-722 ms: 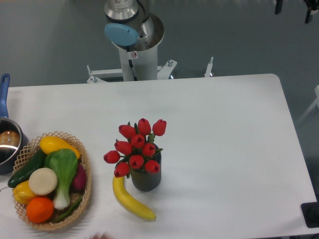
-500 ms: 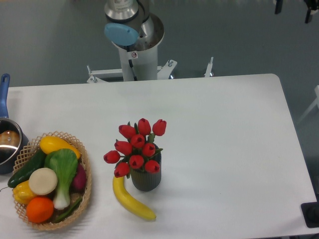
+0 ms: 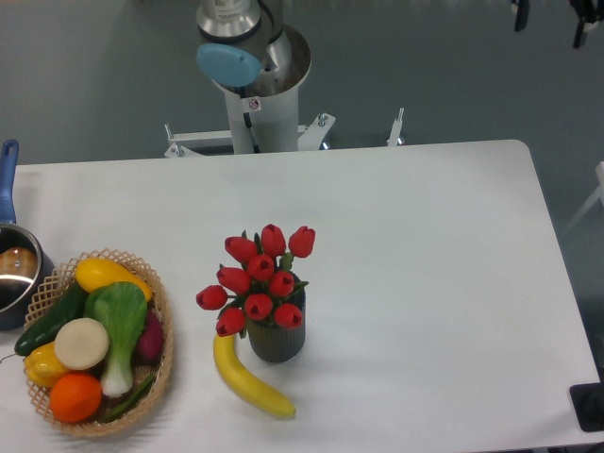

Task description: Pick up the flowers from the vase

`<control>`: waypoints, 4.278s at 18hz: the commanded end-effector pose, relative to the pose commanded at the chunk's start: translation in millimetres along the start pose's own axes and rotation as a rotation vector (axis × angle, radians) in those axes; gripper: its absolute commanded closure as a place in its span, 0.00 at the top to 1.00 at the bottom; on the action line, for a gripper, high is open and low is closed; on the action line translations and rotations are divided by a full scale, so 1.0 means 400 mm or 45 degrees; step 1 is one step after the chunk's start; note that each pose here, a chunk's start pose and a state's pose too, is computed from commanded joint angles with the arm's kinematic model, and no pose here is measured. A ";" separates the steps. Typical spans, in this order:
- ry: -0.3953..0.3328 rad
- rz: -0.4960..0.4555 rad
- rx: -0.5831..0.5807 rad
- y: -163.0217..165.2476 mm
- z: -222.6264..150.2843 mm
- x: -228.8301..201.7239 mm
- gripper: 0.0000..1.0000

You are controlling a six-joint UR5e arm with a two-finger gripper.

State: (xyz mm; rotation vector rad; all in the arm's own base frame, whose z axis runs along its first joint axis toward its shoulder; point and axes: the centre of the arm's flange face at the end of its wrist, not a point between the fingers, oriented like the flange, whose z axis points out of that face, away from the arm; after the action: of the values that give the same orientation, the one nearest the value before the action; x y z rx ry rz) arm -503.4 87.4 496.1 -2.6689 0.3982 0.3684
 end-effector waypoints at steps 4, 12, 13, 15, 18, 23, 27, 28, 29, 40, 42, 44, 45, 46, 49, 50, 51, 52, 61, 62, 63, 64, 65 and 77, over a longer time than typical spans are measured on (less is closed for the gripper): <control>-0.040 -0.216 0.153 -0.032 0.029 0.015 1.00; -0.052 -0.455 0.552 -0.184 0.124 0.006 1.00; -0.070 -0.447 0.553 -0.194 0.126 0.004 1.00; -0.035 -0.408 0.572 -0.244 0.163 0.021 1.00; 0.037 -0.358 0.599 -0.314 0.215 0.050 1.00; 0.122 -0.294 0.624 -0.389 0.293 0.061 1.00; 0.204 -0.292 0.675 -0.405 0.384 0.053 1.00; 0.217 -0.288 0.677 -0.404 0.400 0.054 1.00; 0.224 -0.279 0.679 -0.408 0.407 0.058 1.00; 0.377 -0.187 0.792 -0.540 0.564 0.161 1.00; 0.345 -0.176 0.878 -0.544 0.576 0.182 1.00; 0.359 -0.173 0.904 -0.561 0.584 0.194 1.00; 0.375 -0.167 0.909 -0.573 0.596 0.200 1.00; 0.384 -0.158 0.915 -0.584 0.604 0.204 1.00; 0.406 -0.130 0.925 -0.616 0.628 0.200 1.00; 0.407 -0.118 0.929 -0.623 0.638 0.199 1.00; 0.407 -0.095 0.936 -0.639 0.647 0.200 1.00; 0.409 -0.073 0.948 -0.658 0.656 0.202 1.00; 0.440 -0.083 0.953 -0.666 0.691 0.205 1.00; 0.446 -0.085 0.952 -0.666 0.699 0.205 1.00; 0.451 -0.088 0.952 -0.665 0.707 0.204 1.00; 0.455 -0.090 0.951 -0.666 0.712 0.201 1.00; 0.453 -0.086 0.952 -0.669 0.715 0.194 1.00; 0.513 -0.058 0.957 -0.721 0.761 0.217 1.00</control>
State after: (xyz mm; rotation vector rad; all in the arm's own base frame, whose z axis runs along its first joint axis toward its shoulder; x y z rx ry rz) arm -387.3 452.7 305.2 -1.9860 0.4756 -0.2968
